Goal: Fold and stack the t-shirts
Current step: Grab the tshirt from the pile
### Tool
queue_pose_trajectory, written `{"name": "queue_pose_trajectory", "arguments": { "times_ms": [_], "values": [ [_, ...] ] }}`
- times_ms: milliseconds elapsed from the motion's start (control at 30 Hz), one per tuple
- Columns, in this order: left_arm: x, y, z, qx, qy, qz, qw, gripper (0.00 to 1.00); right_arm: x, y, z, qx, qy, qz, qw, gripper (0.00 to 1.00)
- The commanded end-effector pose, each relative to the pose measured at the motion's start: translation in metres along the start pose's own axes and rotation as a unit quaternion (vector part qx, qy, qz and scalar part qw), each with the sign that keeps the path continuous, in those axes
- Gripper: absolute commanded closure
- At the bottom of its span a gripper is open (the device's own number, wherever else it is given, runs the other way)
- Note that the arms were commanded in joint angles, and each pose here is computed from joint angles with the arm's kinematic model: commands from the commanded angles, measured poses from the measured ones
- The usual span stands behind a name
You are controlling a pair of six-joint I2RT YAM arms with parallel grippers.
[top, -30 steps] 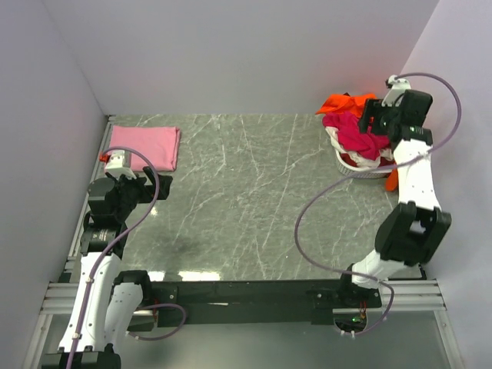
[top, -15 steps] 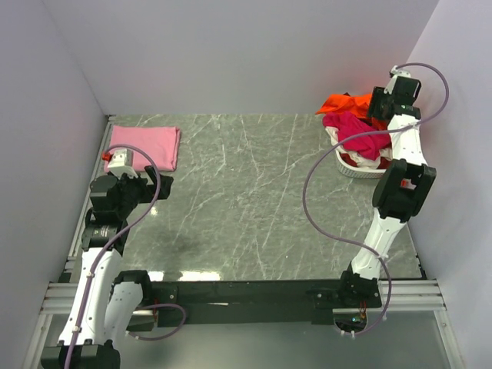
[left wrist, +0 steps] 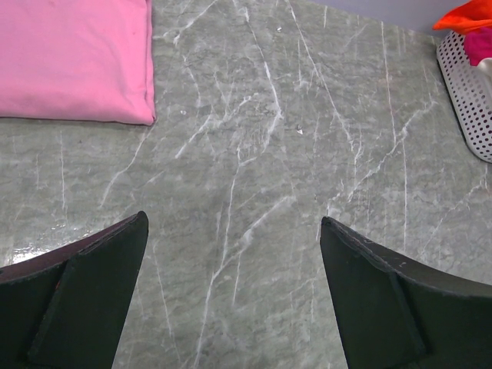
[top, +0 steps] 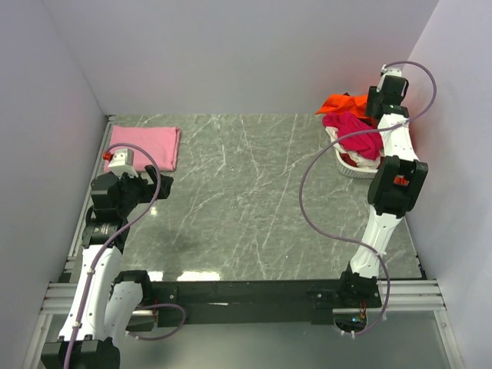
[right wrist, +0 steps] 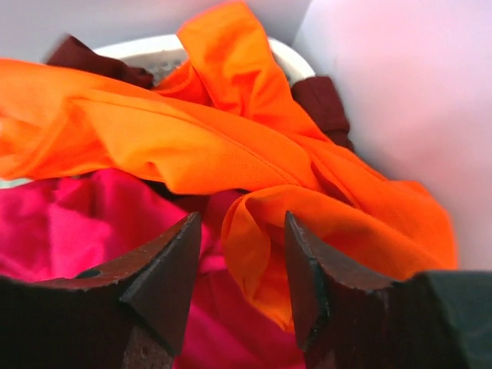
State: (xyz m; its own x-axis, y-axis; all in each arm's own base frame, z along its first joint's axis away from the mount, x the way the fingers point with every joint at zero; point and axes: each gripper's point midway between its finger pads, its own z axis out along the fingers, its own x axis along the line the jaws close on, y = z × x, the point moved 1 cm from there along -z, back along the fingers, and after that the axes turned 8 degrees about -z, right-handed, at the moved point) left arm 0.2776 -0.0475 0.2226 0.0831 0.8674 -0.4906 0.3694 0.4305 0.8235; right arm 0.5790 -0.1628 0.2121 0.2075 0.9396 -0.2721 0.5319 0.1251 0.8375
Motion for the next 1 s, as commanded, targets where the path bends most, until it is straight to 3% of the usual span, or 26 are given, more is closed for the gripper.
{"name": "queue_pose_trajectory", "arguments": {
  "times_ms": [0,133,200,267,333,367,433,467,600,967],
  "values": [
    [-0.007,0.018,-0.003,-0.024,-0.009,0.014,1.0,0.01,-0.007,0.001,0.016,-0.005,-0.021,-0.003,1.0,0.46],
    [-0.007,0.018,-0.002,-0.022,-0.006,0.013,1.0,0.01,-0.006,-0.003,0.023,0.005,-0.023,-0.008,1.0,0.53],
    [-0.006,0.017,-0.001,-0.021,-0.006,0.012,1.0,0.01,-0.007,0.0,0.019,0.001,-0.025,-0.01,1.0,0.8],
    [-0.005,0.017,-0.001,-0.021,-0.004,0.013,1.0,0.01,-0.006,-0.003,0.015,-0.012,-0.033,-0.016,0.999,0.98],
    [-0.006,0.018,-0.002,-0.022,-0.005,0.012,1.0,0.01,-0.013,0.037,-0.016,-0.082,-0.081,-0.042,0.992,1.0],
    [-0.006,0.017,-0.001,-0.021,-0.005,0.012,1.0,0.01,-0.004,0.018,-0.019,-0.071,-0.086,-0.062,0.992,1.0],
    [-0.006,0.017,-0.001,-0.021,-0.006,0.012,1.0,0.01,-0.005,0.05,-0.053,-0.128,-0.125,-0.083,0.98,1.0],
    [-0.006,0.016,-0.001,-0.02,-0.008,0.011,1.0,0.01,-0.003,0.038,-0.057,-0.122,-0.132,-0.093,0.979,1.0],
    [-0.006,0.016,-0.001,-0.018,-0.007,0.011,1.0,0.01,-0.016,0.064,-0.098,-0.168,-0.177,-0.097,0.965,1.0],
    [-0.008,0.018,-0.003,-0.024,-0.01,0.013,1.0,0.01,-0.01,0.111,-0.179,-0.226,-0.167,-0.108,0.953,1.0]
  ]
}}
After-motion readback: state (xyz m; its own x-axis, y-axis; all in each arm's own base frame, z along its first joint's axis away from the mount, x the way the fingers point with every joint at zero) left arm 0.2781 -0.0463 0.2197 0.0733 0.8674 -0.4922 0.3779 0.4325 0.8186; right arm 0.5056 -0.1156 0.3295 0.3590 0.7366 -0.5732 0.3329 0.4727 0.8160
